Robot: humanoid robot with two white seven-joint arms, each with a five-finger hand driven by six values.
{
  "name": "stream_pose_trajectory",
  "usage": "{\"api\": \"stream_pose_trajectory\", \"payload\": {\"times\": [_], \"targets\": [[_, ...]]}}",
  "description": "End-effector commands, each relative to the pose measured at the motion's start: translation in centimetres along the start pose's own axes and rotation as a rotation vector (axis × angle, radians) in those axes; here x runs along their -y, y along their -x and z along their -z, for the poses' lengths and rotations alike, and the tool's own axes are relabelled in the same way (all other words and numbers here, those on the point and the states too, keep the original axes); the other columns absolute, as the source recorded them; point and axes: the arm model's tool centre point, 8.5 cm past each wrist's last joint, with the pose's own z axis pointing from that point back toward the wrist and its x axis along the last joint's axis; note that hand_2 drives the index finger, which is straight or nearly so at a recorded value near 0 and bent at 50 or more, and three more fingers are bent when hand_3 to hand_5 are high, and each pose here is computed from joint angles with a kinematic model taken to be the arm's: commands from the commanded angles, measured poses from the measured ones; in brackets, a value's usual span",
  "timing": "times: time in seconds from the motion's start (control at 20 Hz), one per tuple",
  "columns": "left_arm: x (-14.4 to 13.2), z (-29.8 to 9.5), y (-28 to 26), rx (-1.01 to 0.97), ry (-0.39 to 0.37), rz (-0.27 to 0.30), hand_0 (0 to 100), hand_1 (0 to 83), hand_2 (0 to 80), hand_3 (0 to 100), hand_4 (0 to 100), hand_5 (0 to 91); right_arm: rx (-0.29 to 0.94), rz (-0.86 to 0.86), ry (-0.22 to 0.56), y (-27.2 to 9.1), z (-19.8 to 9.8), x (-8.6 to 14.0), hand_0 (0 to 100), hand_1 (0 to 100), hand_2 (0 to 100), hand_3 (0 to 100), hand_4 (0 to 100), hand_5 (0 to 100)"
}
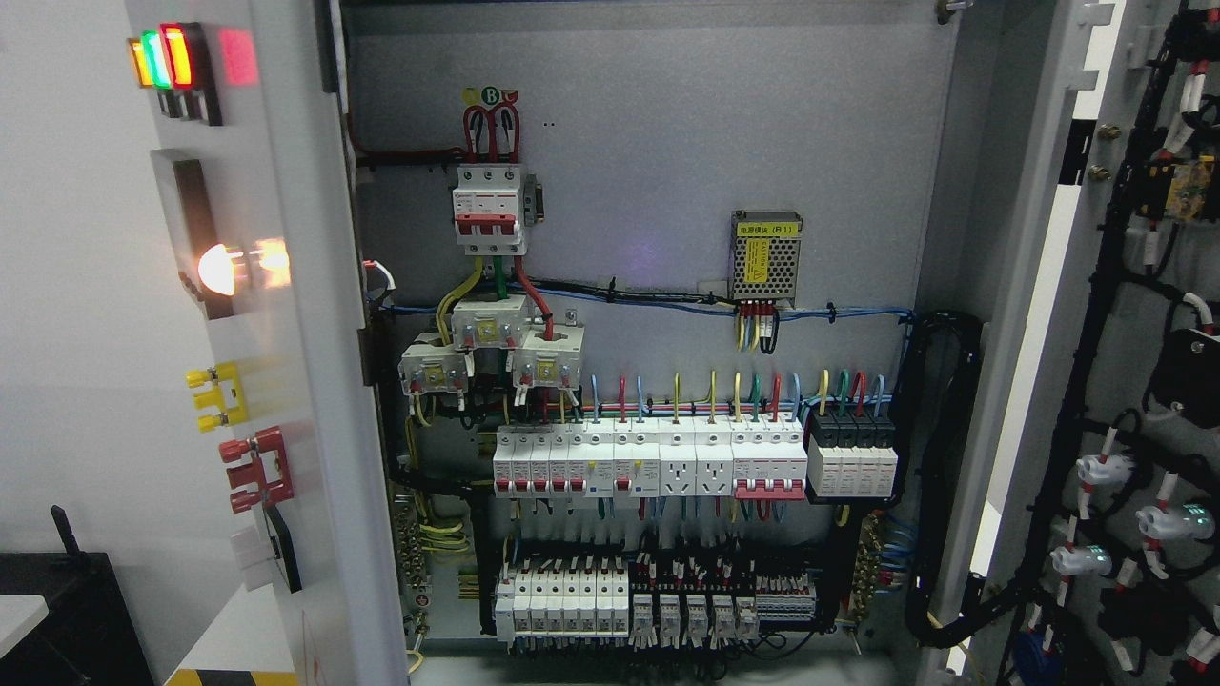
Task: Open door with both hands
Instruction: 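Swing the grey door wide open with the right hand, then withdraw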
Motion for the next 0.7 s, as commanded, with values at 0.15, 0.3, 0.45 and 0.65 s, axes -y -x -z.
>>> {"api": "stream_pose_trajectory", "payload": {"times": [0.15,0.3,0.45,0.65], "targets": [[0.0,0.0,0.0,0.000,0.000,0.000,0,0.0,0.0,0,3,0.0,-0.025,-0.008,0.006,0.7,2.2,-1.5,11,0,0,0,0,0],[0.0,0.0,0.0,0.000,0.000,0.000,0,0.0,0.0,0,3,0.0,-0.029,-0.008,0.000,1.1,3.0,-2.2,11,0,0,0,0,0],[0.0,0.0,0.0,0.000,0.000,0.000,0,0.0,0.0,0,3,0.0,-0.018,0.004,-0.019,1.2,4.0,-3.1,11,0,0,0,0,0],[0.0,0.0,0.0,0.000,0.000,0.000,0,0.0,0.0,0,3,0.0,-0.013,-0.002,-0.050,1.2,4.9,-4.2,11,0,0,0,0,0]]}}
